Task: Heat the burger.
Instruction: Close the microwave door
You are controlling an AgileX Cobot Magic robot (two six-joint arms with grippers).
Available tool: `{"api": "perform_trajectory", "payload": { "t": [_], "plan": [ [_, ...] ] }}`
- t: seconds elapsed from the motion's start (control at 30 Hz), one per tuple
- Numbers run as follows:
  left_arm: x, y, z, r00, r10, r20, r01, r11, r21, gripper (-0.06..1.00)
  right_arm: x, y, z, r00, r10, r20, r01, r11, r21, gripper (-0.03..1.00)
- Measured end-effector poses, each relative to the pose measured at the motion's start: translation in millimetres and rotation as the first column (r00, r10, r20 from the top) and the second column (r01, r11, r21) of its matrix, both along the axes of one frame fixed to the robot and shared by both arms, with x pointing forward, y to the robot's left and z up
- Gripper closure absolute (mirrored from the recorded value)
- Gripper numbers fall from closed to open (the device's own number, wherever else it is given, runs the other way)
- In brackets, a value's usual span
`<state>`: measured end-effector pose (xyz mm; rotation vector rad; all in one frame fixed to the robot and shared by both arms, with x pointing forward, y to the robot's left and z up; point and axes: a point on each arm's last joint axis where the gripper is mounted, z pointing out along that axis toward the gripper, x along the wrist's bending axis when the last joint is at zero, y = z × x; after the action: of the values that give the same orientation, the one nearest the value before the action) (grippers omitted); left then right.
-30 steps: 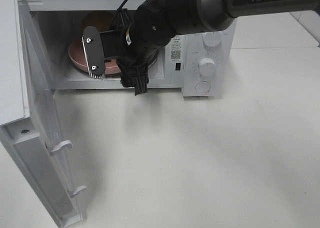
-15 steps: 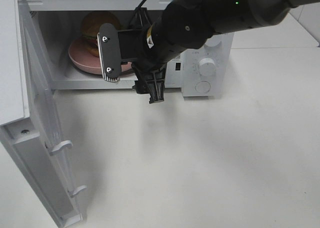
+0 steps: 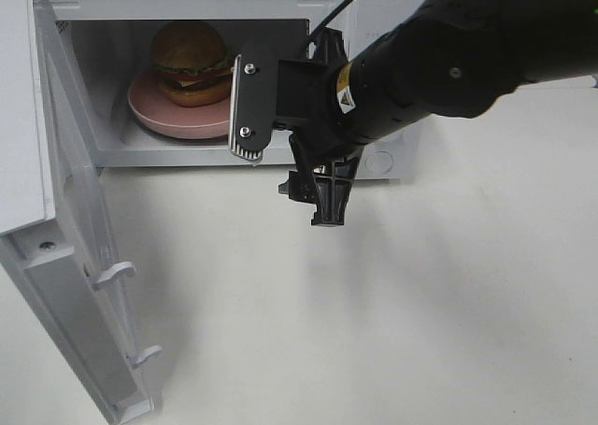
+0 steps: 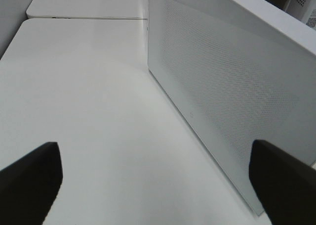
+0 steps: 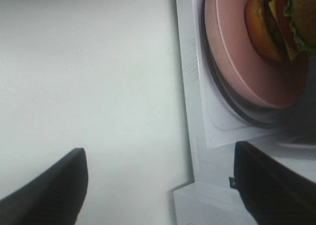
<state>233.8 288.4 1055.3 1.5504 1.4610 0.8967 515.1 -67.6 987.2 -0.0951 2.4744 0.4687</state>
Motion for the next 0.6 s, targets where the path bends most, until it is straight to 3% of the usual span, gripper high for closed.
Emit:
{"api": "perform_trajectory", "payload": {
  "t": [0.2, 0.27, 0.37, 0.43, 0.47, 0.5, 0.53, 0.57, 0.6],
  "plan": [
    [0.0, 0.0, 0.0, 1.000, 0.000, 0.000, 0.000, 1.000, 0.000, -0.02, -22.6, -20.1, 9.2, 0.981, -0.168, -0.095, 0.179, 0.977, 0.115, 0.20],
    [0.0, 0.0, 0.0, 1.000, 0.000, 0.000, 0.000, 1.000, 0.000, -0.02, -34.8, -31.6, 13.8, 0.946, -0.273, -0.173, 0.300, 0.941, 0.156, 0.20],
    [0.0, 0.0, 0.0, 1.000, 0.000, 0.000, 0.000, 1.000, 0.000, -0.02, -43.2, -39.8, 16.3, 0.913, -0.339, -0.226, 0.378, 0.911, 0.163, 0.20],
    [0.0, 0.0, 0.0, 1.000, 0.000, 0.000, 0.000, 1.000, 0.000, -0.02, -55.5, -52.6, 23.3, 0.848, -0.437, -0.298, 0.496, 0.854, 0.160, 0.20],
    [0.0, 0.0, 0.0, 1.000, 0.000, 0.000, 0.000, 1.000, 0.000, -0.02, -55.5, -52.6, 23.3, 0.848, -0.437, -0.298, 0.496, 0.854, 0.160, 0.20],
    [0.0, 0.0, 0.0, 1.000, 0.000, 0.000, 0.000, 1.000, 0.000, -0.02, -63.3, -61.6, 26.6, 0.789, -0.510, -0.342, 0.577, 0.806, 0.131, 0.20],
    [0.0, 0.0, 0.0, 1.000, 0.000, 0.000, 0.000, 1.000, 0.000, -0.02, -66.6, -65.5, 28.1, 0.762, -0.539, -0.358, 0.609, 0.785, 0.113, 0.20],
    [0.0, 0.0, 0.0, 1.000, 0.000, 0.000, 0.000, 1.000, 0.000, -0.02, -66.6, -65.5, 28.1, 0.762, -0.539, -0.358, 0.609, 0.785, 0.113, 0.20],
    [0.0, 0.0, 0.0, 1.000, 0.000, 0.000, 0.000, 1.000, 0.000, -0.02, -74.5, -74.6, 32.6, 0.695, -0.606, -0.388, 0.676, 0.733, 0.066, 0.20]
  ]
}}
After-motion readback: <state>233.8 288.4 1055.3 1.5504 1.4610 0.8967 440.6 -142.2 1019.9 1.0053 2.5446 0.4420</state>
